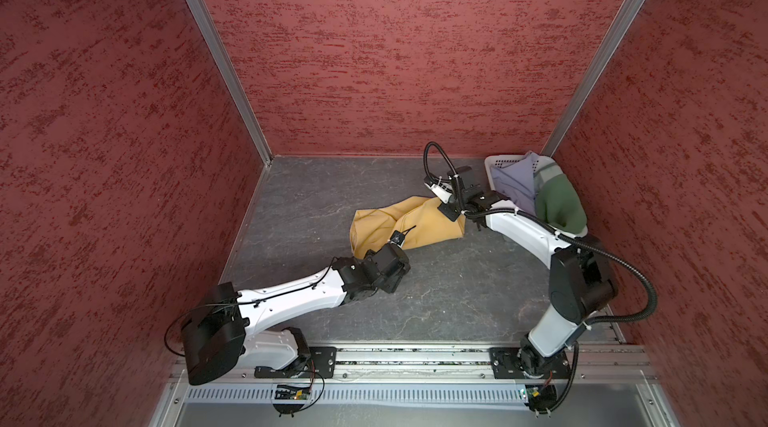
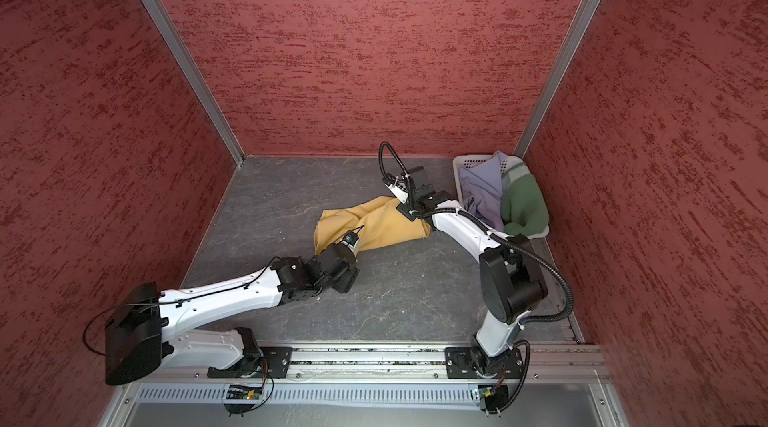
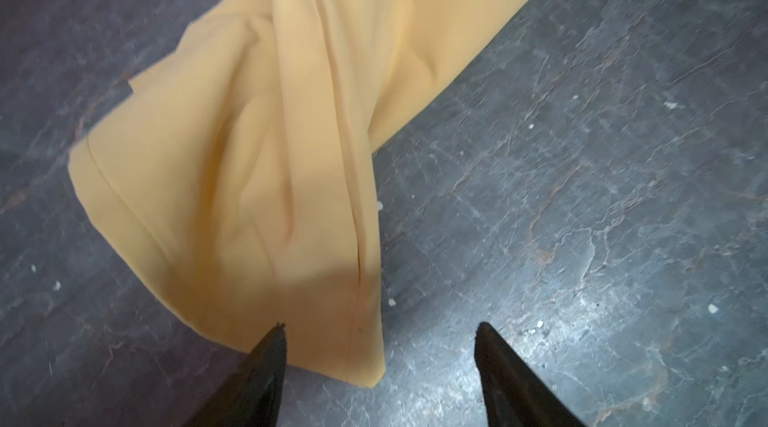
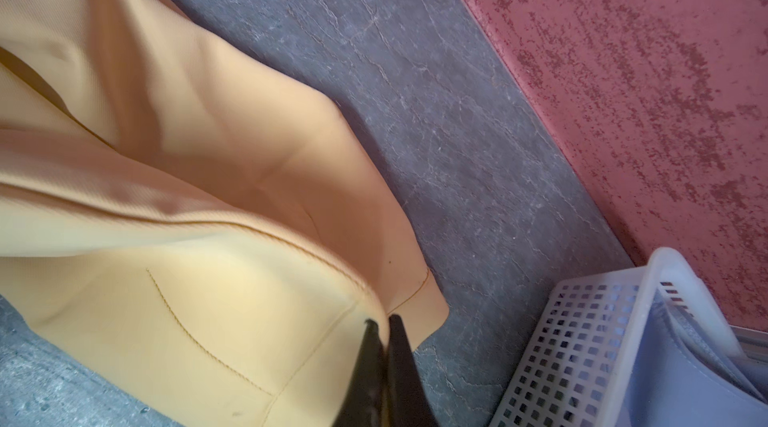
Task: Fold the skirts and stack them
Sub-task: 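Lift the skirt by its hem corners with both grippers, spreading them apart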
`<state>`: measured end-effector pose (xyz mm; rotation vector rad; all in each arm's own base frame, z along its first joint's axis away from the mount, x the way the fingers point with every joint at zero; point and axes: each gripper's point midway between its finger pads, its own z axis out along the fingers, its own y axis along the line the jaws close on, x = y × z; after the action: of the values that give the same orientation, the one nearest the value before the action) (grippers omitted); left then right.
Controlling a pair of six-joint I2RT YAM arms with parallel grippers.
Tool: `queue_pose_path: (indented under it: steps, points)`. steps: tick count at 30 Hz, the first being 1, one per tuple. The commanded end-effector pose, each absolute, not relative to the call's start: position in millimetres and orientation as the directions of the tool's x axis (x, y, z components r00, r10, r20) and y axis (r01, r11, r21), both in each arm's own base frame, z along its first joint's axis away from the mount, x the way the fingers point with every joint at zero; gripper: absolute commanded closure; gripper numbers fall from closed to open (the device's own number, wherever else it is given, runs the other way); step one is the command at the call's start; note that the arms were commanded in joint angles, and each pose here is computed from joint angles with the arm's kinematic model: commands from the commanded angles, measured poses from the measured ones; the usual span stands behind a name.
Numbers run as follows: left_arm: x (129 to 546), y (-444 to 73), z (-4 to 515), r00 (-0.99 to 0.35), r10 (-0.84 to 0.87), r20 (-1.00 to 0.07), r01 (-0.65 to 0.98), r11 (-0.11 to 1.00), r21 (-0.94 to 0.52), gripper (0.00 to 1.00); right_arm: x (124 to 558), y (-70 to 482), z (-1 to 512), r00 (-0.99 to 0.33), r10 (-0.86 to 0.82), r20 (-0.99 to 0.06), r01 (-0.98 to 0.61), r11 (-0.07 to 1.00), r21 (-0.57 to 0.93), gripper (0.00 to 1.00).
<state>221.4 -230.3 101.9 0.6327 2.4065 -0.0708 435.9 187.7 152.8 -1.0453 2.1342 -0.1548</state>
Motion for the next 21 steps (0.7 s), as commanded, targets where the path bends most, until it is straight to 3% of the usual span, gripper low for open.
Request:
queue_pose_path:
  steps: [1, 21]
  points:
    - [209, -214, 83, -0.746, 0.380, -0.547, 0.379, 0.918, 0.121, 0.36, 438, 187, 156, -0.365, -0.720, -0.591, -0.635, 0.656, -0.408, 1.00]
    - [208, -205, 29, -0.804, 0.346, -0.483, 0.310, 0.938, 0.155, 0.49, 431, 181, 151, -0.371, -0.721, -0.585, -0.638, 0.656, -0.404, 1.00]
